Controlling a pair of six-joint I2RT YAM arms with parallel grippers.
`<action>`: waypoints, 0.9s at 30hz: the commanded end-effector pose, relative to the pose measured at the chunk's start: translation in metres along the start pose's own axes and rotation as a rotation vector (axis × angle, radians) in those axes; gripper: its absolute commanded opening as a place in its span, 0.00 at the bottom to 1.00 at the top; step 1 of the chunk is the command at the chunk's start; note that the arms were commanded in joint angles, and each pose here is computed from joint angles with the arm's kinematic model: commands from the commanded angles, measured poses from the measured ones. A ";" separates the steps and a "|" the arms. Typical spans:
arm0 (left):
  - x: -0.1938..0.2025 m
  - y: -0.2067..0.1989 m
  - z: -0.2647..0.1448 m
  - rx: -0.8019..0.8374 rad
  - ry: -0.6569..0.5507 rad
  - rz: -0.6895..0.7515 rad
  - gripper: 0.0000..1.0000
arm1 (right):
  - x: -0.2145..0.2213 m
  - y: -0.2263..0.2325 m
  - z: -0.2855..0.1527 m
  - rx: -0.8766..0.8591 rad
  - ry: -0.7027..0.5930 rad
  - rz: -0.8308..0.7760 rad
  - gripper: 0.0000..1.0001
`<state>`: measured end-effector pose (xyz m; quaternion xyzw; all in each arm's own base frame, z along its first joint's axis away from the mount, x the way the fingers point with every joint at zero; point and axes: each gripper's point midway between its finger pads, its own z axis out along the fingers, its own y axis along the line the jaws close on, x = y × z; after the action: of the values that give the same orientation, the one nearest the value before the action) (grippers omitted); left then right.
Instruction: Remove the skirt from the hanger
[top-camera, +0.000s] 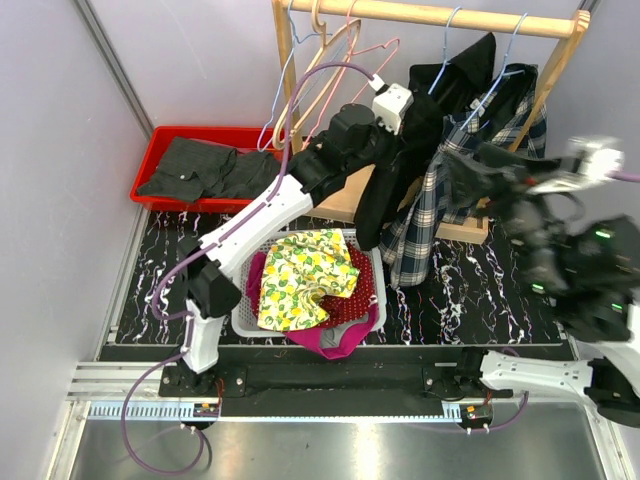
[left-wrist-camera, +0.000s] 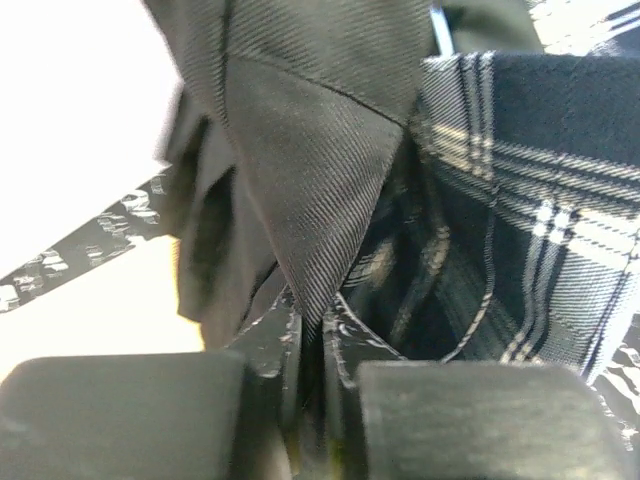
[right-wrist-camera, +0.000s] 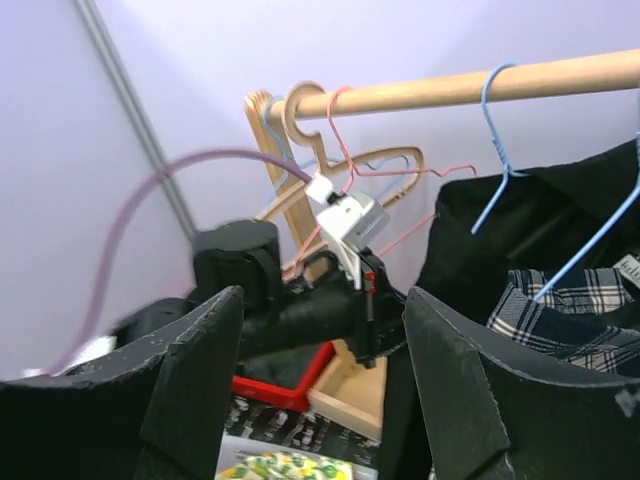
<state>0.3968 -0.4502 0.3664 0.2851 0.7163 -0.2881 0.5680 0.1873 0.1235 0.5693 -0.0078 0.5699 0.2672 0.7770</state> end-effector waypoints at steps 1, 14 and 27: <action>-0.038 0.014 -0.045 -0.090 -0.069 0.079 0.00 | 0.030 0.007 0.036 0.127 0.028 -0.163 0.73; -0.098 0.046 -0.149 -0.245 -0.164 0.163 0.00 | 0.037 -0.004 0.071 0.205 -0.009 -0.167 0.78; -0.093 0.047 -0.188 -0.248 -0.148 0.156 0.00 | 0.064 -0.014 0.164 0.163 0.081 0.091 0.81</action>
<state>0.3446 -0.3018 0.4508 0.2582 0.7104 -0.1539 0.6364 0.3387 0.1535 0.5512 0.0756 0.6119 0.1446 0.7739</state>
